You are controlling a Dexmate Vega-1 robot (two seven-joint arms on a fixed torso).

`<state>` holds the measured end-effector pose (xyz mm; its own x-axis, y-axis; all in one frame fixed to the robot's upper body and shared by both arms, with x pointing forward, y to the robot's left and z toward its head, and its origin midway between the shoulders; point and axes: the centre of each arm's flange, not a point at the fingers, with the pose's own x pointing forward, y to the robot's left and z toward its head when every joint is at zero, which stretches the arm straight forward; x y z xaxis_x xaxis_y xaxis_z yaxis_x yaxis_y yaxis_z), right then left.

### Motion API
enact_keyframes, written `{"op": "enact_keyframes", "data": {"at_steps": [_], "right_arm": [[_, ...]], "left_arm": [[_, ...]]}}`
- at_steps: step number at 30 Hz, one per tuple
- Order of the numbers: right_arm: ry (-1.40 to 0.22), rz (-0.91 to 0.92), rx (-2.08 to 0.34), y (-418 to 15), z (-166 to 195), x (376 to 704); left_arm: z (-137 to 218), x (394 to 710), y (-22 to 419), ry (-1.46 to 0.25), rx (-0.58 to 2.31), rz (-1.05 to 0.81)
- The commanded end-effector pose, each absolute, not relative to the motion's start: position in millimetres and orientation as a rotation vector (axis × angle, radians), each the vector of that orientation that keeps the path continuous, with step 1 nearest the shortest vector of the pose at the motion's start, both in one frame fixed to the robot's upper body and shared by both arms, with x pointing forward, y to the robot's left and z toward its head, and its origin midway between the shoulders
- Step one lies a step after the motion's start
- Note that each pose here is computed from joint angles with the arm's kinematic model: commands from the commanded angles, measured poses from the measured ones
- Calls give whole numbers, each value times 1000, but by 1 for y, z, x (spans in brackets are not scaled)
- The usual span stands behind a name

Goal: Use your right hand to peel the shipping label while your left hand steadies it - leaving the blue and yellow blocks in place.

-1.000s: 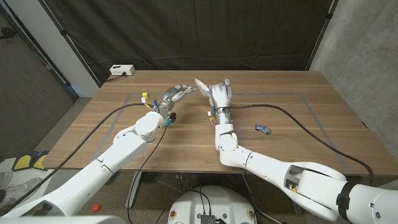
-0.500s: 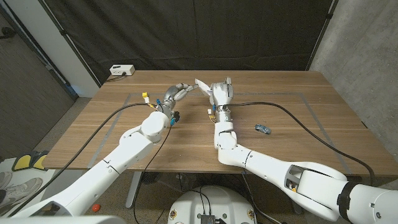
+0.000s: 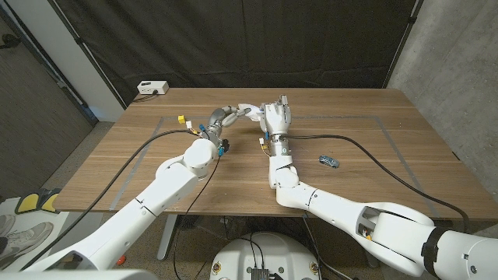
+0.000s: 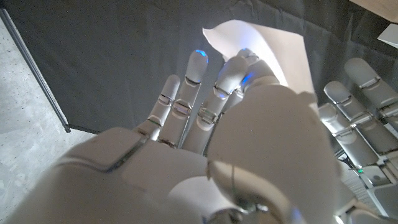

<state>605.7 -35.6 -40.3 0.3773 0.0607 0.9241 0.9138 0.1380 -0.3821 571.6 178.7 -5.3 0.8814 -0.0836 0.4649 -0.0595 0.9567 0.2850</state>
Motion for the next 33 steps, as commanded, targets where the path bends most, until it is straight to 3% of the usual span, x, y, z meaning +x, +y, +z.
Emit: {"op": "enact_keyframes", "data": {"at_steps": [1, 12, 18, 33], "right_arm": [[-1014, -788, -1272, -35, -39, 607], [-970, -809, -1229, -42, -33, 608], [-945, -845, -1189, -49, -24, 607], [-736, -748, -1001, -58, -7, 603]], "left_arm": [[-1, 570, 172, -481, 393, -93], [3, 564, 170, -459, 485, -180], [-9, 564, 174, -458, 378, -187], [-6, 565, 176, -510, 529, -129]]}}
